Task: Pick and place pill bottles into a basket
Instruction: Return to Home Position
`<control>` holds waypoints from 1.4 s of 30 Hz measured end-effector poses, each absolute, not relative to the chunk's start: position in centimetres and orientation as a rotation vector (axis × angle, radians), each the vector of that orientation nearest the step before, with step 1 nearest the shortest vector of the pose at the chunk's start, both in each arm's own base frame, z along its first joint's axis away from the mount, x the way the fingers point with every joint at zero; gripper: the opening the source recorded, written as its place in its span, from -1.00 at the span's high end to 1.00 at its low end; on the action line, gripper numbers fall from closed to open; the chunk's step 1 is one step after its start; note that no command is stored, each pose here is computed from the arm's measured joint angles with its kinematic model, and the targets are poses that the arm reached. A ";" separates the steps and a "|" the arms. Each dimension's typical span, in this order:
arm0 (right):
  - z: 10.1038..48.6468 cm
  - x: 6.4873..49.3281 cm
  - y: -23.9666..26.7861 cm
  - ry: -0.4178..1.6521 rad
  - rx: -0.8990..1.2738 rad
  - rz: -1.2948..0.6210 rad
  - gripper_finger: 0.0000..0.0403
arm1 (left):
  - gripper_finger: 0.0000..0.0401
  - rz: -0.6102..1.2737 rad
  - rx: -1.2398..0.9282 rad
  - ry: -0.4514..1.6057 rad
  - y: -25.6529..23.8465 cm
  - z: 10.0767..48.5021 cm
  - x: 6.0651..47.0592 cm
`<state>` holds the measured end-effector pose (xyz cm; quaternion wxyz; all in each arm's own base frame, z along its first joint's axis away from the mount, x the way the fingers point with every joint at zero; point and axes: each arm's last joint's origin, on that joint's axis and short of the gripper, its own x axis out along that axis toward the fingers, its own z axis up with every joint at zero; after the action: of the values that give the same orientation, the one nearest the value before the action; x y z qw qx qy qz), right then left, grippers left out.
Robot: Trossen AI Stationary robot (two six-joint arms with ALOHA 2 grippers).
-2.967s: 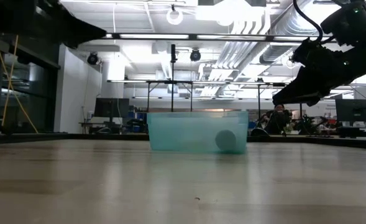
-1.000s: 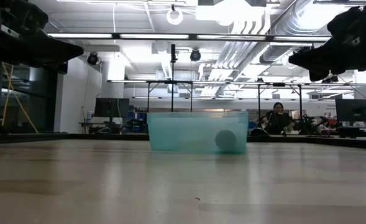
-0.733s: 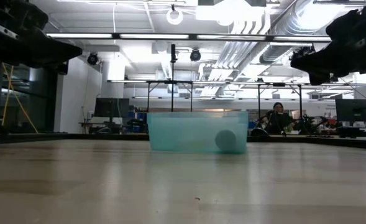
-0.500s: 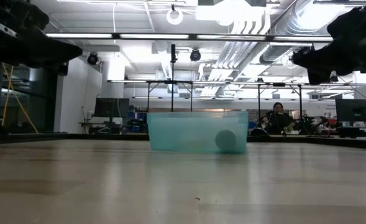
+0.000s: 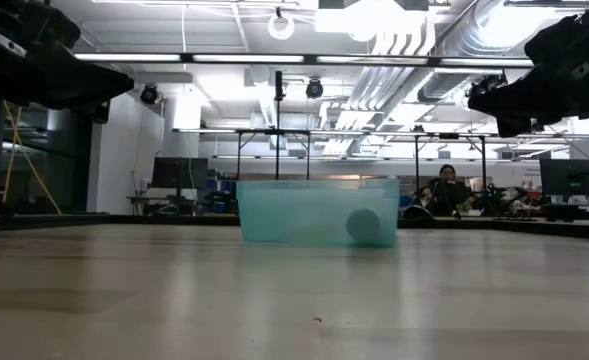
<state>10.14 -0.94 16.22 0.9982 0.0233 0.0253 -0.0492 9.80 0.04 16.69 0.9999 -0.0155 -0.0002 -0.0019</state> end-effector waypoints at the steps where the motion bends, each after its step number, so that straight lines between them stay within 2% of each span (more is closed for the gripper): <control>1: 16.2 10.1 -0.9 0.051 0.047 -0.098 0.99 | 0.58 -0.004 -0.031 -0.001 0.0 16.7 9.8; 42: 16.2 10.1 -0.9 0.053 0.047 -0.099 0.97 | 0.61 -0.002 -0.031 -0.001 0.0 16.7 9.8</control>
<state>10.14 -0.94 16.22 0.9981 0.0233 0.0266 -0.0496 9.80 0.04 16.68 0.9999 -0.0157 -0.0003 -0.0008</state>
